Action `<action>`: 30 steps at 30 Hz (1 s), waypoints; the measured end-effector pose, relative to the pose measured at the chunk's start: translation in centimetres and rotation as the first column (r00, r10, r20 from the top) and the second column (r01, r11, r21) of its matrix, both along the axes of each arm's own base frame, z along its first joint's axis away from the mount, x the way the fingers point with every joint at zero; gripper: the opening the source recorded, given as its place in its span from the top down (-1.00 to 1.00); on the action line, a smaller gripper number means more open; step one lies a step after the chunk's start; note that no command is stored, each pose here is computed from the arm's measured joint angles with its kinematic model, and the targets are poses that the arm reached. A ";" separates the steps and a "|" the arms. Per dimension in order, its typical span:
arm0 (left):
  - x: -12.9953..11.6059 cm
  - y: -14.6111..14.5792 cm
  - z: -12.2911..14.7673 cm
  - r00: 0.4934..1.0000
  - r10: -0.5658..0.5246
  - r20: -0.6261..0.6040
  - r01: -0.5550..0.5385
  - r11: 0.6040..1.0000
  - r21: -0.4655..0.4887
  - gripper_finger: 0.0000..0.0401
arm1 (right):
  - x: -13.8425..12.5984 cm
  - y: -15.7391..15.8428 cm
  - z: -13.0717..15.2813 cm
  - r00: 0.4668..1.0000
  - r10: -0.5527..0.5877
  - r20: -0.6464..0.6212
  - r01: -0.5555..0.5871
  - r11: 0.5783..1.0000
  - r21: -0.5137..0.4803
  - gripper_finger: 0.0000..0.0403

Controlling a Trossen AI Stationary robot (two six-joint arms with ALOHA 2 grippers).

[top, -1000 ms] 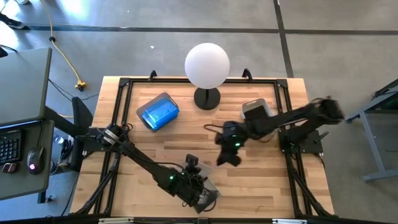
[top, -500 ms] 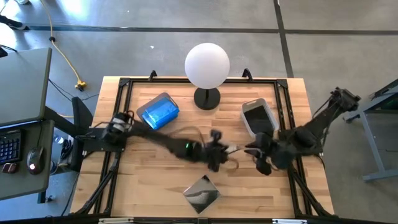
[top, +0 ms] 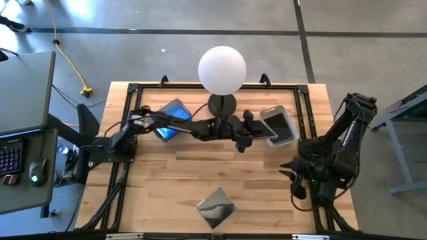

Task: Pick & place jewel cases by type
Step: Put the top black CD case into the gray bin

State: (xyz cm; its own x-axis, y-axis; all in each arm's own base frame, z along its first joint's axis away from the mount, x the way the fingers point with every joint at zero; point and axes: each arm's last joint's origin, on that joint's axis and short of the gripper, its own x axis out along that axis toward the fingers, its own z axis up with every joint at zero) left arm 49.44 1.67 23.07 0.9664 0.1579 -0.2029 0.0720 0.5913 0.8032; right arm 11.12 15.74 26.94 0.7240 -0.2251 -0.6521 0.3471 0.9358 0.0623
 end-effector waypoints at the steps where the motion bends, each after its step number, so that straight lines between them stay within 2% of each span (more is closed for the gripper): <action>1: 0.5 0.3 -0.5 1.000 -0.017 0.015 0.016 0.999 0.029 0.95 | 0.0 0.2 0.0 1.000 0.009 0.008 -0.009 1.000 0.003 0.56; 4: 2.0 0.7 -2.2 1.000 -0.030 0.003 0.029 0.995 0.093 0.95 | -0.1 0.6 -0.1 0.999 0.032 0.023 -0.032 0.999 -0.011 0.56; 7: 4.0 1.0 -3.3 0.999 0.047 0.020 -0.049 0.990 0.131 0.95 | -0.2 0.7 -0.1 0.999 0.040 0.003 -0.040 0.999 0.008 0.56; 8: 4.7 1.1 -3.2 0.996 0.075 0.039 -0.079 0.988 0.131 0.94 | -0.3 0.7 -0.1 0.999 0.041 -0.003 -0.041 0.999 0.015 0.56; 11: 6.3 1.2 -2.1 0.989 0.063 0.130 -0.074 0.994 0.078 0.88 | -0.3 0.8 -0.2 0.999 0.045 -0.019 -0.045 0.999 0.031 0.56; 15: 7.8 1.5 -2.5 0.990 0.082 0.119 -0.090 0.994 0.063 0.67 | -0.3 0.9 -0.2 0.998 0.048 -0.037 -0.046 0.998 0.052 0.56; 17: 8.1 1.8 -3.5 0.993 0.109 0.052 -0.111 0.993 0.043 0.55 | -0.3 0.9 -0.2 0.998 0.044 -0.038 -0.041 0.997 0.063 0.56; 20: 8.4 2.6 -4.5 0.991 0.135 0.023 -0.135 0.991 0.012 0.38 | -0.3 0.9 -0.2 0.998 0.043 -0.034 -0.040 0.997 0.070 0.56; 26: 8.5 3.4 -5.9 0.986 0.168 0.006 -0.168 0.986 0.002 0.16 | -0.2 1.0 -0.2 0.999 0.043 -0.030 -0.040 0.996 0.076 0.56; 30: 8.7 2.3 -5.1 0.992 0.108 0.064 -0.108 0.994 -0.009 0.10 | -0.2 1.1 -0.1 0.999 0.047 -0.022 -0.046 0.996 0.083 0.56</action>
